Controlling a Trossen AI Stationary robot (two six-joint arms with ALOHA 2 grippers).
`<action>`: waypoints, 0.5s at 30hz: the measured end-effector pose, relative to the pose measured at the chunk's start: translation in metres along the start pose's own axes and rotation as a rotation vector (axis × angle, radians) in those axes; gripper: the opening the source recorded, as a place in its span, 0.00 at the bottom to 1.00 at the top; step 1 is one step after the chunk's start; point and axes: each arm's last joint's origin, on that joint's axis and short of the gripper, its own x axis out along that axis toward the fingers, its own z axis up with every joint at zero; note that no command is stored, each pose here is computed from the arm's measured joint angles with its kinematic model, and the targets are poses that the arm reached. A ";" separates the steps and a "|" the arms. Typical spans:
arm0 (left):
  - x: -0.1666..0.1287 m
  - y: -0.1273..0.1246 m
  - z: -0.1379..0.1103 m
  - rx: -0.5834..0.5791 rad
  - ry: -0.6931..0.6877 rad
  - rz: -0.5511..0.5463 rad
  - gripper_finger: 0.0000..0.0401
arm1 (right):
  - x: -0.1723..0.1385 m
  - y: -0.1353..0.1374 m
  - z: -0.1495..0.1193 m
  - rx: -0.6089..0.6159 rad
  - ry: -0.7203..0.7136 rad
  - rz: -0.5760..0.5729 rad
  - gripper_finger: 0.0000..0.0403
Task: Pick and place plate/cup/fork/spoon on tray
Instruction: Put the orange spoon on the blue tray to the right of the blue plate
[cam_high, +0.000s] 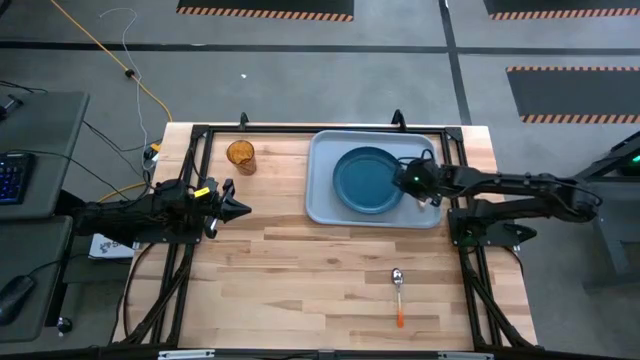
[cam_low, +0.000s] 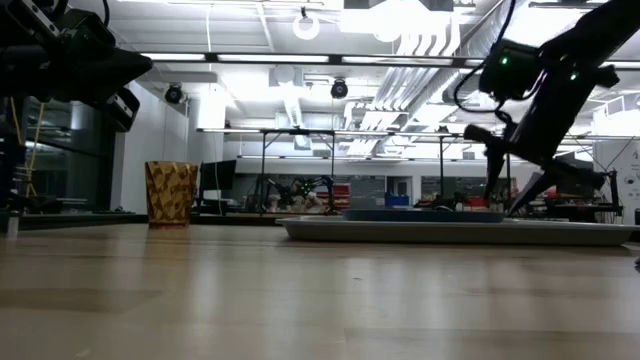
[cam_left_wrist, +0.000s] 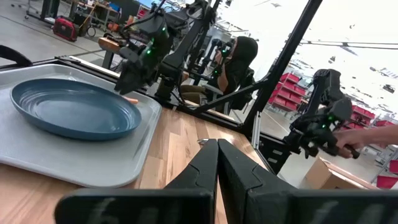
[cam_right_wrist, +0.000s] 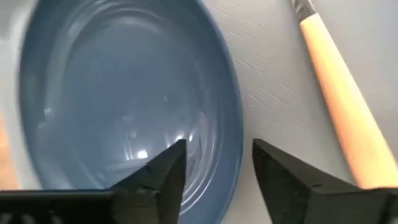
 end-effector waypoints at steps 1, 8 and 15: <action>0.000 0.000 0.000 0.000 0.000 0.000 0.00 | -0.005 0.000 0.001 -0.017 -0.002 0.009 0.48; 0.000 0.000 0.000 0.000 0.000 0.000 0.00 | -0.068 0.014 0.008 -0.211 0.046 0.150 0.54; 0.000 0.000 0.000 0.000 0.000 0.000 0.00 | -0.121 0.038 -0.022 -0.382 0.277 0.315 0.53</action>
